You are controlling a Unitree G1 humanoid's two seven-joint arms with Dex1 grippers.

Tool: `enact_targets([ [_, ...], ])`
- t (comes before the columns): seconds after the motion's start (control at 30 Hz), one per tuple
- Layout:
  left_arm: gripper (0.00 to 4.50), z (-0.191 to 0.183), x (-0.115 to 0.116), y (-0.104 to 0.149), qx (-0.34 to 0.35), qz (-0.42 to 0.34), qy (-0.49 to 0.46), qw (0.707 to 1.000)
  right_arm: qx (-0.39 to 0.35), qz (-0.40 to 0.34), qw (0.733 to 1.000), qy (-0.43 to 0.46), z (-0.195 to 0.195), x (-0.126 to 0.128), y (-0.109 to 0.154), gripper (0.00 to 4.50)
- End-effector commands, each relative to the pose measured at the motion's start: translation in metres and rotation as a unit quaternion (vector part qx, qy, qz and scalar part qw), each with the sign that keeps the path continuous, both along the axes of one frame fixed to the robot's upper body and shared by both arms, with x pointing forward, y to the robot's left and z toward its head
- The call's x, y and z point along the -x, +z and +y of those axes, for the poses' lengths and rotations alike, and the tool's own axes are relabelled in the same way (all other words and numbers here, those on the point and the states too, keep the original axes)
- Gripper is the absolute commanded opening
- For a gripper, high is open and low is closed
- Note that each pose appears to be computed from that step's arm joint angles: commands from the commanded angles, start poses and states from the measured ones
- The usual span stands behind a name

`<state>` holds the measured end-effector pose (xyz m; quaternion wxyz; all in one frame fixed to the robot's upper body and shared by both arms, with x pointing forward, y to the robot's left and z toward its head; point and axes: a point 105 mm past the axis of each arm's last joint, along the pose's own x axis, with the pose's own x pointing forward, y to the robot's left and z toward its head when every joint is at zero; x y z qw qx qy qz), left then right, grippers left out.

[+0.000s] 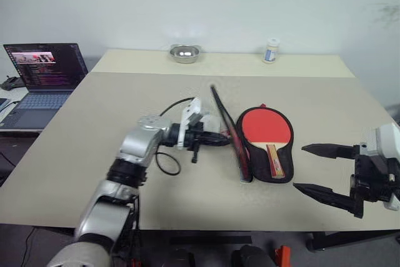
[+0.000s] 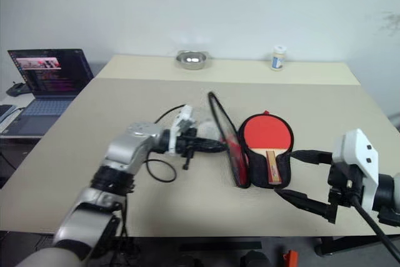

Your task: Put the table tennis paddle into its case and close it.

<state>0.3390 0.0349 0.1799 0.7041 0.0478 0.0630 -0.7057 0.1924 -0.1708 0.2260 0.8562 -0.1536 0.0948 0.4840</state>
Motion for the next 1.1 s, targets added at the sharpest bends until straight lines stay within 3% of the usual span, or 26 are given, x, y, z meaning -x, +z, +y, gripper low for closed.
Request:
enact_targets([
  [0.03, 0.03, -0.034, -0.005, 0.028, 0.044, -0.026, -0.012, 0.999, 0.004, -0.019, 1.0, -0.022, -0.011, -0.005, 0.012, 4.5],
  [0.17, 0.03, -0.069, -0.009, 0.032, 0.052, -0.042, -0.015, 0.998, 0.024, -0.027, 0.997, -0.063, -0.025, -0.018, 0.013, 4.5],
  [0.37, 0.03, -0.066, -0.02, 0.026, 0.039, -0.066, 0.009, 0.997, 0.033, -0.031, 0.99, -0.132, -0.044, -0.04, 0.007, 4.5],
  [0.47, 0.03, -0.056, -0.02, 0.025, 0.041, -0.068, 0.012, 0.997, 0.019, -0.027, 0.987, -0.155, -0.045, -0.05, 0.002, 4.5],
  [0.7, 0.03, 0.005, 0.011, 0.023, 0.019, -0.081, -0.046, 0.995, -0.011, 0.037, 0.978, -0.203, -0.041, -0.084, -0.036, 4.5],
  [0.9, 0.03, 0.038, 0.019, 0.024, -0.01, -0.083, -0.016, 0.996, 0.002, 0.051, 0.955, -0.291, -0.058, -0.122, -0.066, 4.5],
  [1.1, 0.03, 0.053, 0.02, 0.027, -0.025, -0.104, 0.019, 0.994, -0.015, 0.1, 0.946, -0.309, -0.059, -0.14, -0.094, 4.5],
])
